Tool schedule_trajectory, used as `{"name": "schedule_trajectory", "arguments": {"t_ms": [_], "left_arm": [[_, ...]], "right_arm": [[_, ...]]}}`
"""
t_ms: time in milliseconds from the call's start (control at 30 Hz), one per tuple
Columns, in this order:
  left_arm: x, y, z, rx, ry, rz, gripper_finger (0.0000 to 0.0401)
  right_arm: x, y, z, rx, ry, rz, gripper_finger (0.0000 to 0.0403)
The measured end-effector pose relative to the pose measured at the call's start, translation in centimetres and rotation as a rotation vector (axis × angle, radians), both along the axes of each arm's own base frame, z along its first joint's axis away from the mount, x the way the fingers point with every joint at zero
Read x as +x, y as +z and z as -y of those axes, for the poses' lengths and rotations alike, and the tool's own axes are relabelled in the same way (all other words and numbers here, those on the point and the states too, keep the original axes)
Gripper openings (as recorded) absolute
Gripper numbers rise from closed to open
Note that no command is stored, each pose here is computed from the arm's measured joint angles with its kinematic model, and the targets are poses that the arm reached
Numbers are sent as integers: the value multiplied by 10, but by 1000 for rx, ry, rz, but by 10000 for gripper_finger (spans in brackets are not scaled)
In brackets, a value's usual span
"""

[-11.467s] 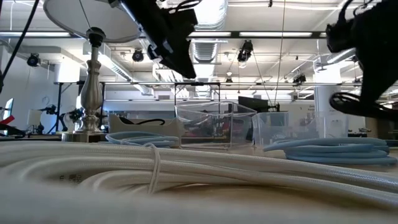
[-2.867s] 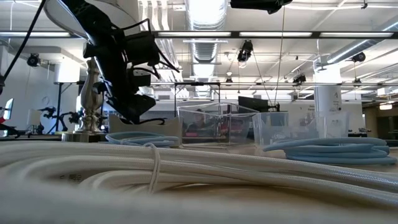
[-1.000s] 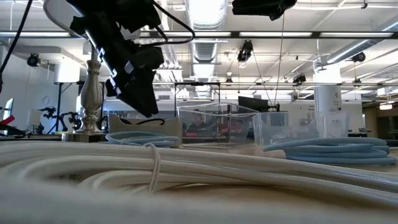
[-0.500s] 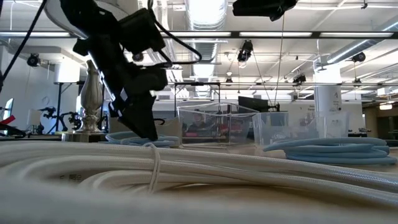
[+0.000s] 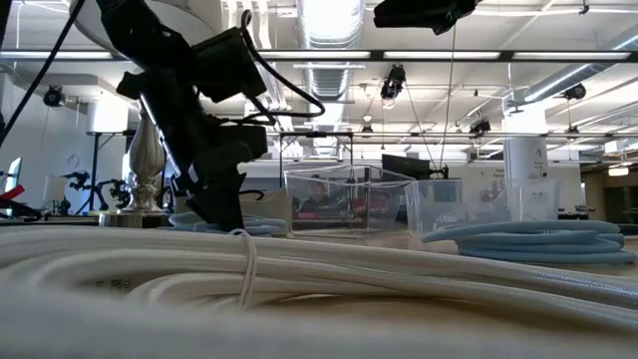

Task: Pick & Place USB Port
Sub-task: Put the top left blue USB cable into the left transparent bin

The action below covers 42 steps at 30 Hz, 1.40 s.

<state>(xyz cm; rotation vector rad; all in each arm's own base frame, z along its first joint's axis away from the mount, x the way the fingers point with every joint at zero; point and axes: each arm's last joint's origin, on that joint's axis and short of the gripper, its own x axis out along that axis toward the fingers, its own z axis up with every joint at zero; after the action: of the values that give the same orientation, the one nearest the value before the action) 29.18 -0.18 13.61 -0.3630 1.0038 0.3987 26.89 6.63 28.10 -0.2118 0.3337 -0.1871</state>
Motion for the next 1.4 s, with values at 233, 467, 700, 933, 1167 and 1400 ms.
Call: {"name": "schedule_trajectory", "arguments": {"t_ms": [233,467,700,933,1167,1400], "left_arm": [[0,2,-1,2,4,13,65],[4,8,3,-57,-19,43,42],[19,26,13,-105,-69,109,59],[29,58,31,-151,-211,206,44],[33,103,46,-137,-316,350,55],[24,140,48,-88,-389,468,50]], "right_arm": [[0,0,0,0,0,0,138],[0,0,0,0,0,0,133],[0,0,0,0,0,0,133],[0,0,0,0,0,0,136],[0,0,0,-1,0,-5,132],[-2,-4,0,-15,1,-48,128]]}}
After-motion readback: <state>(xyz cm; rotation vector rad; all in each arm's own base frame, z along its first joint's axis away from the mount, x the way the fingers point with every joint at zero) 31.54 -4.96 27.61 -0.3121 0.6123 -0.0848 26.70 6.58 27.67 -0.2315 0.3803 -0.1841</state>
